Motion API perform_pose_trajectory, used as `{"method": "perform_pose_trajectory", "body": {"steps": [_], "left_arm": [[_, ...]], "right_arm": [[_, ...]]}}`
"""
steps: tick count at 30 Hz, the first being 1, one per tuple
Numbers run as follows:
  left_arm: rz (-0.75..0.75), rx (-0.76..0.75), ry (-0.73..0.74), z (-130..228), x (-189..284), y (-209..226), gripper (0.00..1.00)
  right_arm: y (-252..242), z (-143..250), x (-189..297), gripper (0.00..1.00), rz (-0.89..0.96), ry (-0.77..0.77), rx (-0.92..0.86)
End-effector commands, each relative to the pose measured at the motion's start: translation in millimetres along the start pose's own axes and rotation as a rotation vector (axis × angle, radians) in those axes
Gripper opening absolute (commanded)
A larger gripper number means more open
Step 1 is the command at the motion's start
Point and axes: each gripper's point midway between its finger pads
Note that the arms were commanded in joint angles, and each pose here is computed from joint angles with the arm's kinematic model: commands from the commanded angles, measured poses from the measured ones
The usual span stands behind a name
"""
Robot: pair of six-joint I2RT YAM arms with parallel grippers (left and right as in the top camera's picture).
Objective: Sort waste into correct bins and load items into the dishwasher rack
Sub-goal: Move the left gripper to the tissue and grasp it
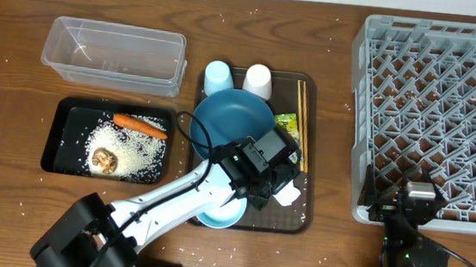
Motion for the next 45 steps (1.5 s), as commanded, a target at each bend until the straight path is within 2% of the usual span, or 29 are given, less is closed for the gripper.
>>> {"method": "perform_pose_trajectory", "body": {"steps": [1, 7, 9, 17, 39, 45], "left_arm": [[0.001, 0.034, -0.044, -5, -2, 3, 0.75], [0.053, -0.027, -0.227, -18, -1, -1, 0.76], [0.078, -0.060, -0.303, -21, 1, -3, 0.85], [0.126, -0.272, -0.388, -11, -5, -14, 1.00], [0.052, -0.339, -0.573, -34, -38, 4, 0.98], [0.033, -0.347, -0.585, -38, -50, 8, 0.98]], "right_arm": [[2, 1, 0, 0.99, -0.004, 0.003, -0.001], [2, 1, 0, 0.99, -0.004, 0.003, -0.001], [2, 1, 0, 0.99, -0.004, 0.003, -0.001], [2, 1, 0, 0.99, -0.004, 0.003, -0.001], [2, 1, 0, 0.99, -0.004, 0.003, -0.001], [2, 1, 0, 0.99, -0.004, 0.003, -0.001]]}}
Point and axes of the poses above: each gripper's point midway between its finger pads, its own x axis back along the fingers, its own y axis along the line the jaws close on, z = x × y, and after that the axes turned 11 degrees about x, right-handed
